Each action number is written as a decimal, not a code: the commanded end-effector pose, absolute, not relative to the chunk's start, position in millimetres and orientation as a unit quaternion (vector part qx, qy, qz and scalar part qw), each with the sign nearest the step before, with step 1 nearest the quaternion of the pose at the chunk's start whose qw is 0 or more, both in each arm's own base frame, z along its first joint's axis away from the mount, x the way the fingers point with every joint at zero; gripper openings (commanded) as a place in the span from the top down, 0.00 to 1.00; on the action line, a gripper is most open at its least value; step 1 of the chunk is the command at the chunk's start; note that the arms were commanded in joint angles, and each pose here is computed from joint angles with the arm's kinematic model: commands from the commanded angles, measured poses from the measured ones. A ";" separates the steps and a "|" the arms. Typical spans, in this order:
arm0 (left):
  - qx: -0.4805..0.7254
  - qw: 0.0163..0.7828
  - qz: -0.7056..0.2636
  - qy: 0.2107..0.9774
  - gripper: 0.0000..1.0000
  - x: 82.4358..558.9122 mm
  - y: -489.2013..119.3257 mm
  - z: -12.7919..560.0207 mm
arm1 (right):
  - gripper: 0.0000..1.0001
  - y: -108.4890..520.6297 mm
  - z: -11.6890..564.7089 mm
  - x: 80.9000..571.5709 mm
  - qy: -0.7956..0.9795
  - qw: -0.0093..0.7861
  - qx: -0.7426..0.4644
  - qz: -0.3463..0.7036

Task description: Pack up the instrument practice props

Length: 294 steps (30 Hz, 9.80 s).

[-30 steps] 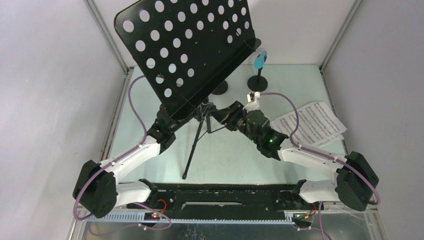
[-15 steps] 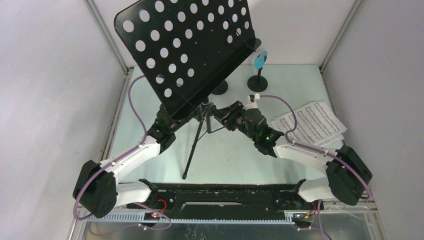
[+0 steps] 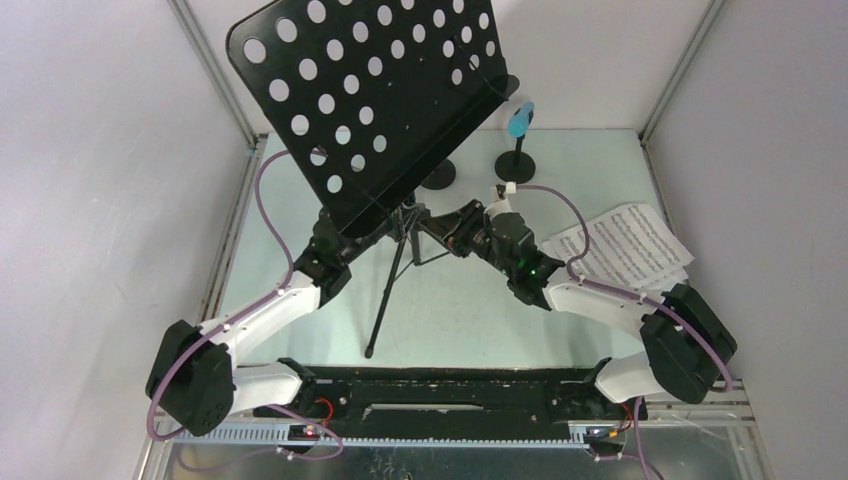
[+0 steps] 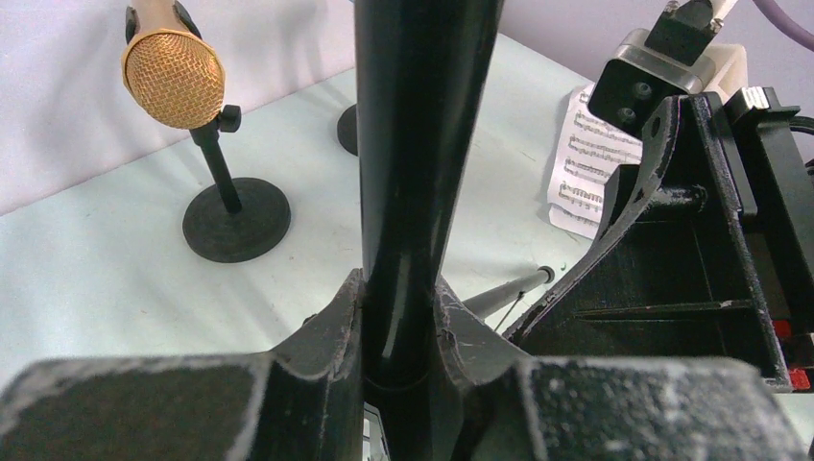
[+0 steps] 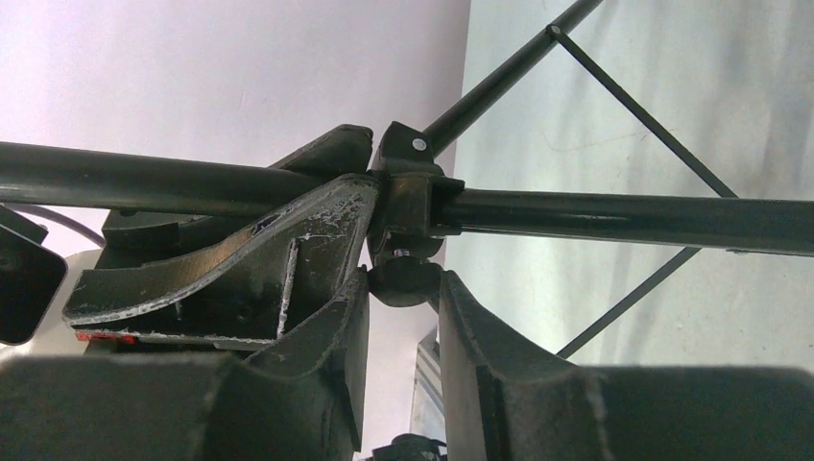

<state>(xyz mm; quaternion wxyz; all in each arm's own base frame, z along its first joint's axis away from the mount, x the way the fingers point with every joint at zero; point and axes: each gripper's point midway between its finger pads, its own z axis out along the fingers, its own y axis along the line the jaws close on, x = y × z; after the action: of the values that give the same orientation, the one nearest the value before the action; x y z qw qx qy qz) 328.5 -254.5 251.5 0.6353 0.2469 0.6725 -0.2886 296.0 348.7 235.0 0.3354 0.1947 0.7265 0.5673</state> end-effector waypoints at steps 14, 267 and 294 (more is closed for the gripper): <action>0.278 0.535 -0.303 0.738 1.00 306.8 -263.8 189.5 | 1.00 354.4 239.5 292.7 0.723 0.516 -0.121 0.443; 0.353 0.464 -0.372 0.722 0.94 261.6 -266.0 140.5 | 0.49 344.9 239.0 290.8 0.768 0.384 0.094 0.504; 0.352 0.469 -0.364 0.724 0.95 266.2 -265.9 140.6 | 1.00 361.3 240.0 299.6 0.737 0.504 -0.165 0.419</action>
<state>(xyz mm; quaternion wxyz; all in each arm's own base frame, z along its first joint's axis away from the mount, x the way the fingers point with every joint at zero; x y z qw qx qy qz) 319.7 -257.8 248.4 0.6454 0.2941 0.6262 -0.3238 297.0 351.5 232.8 0.4075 -0.0129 0.7604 0.5055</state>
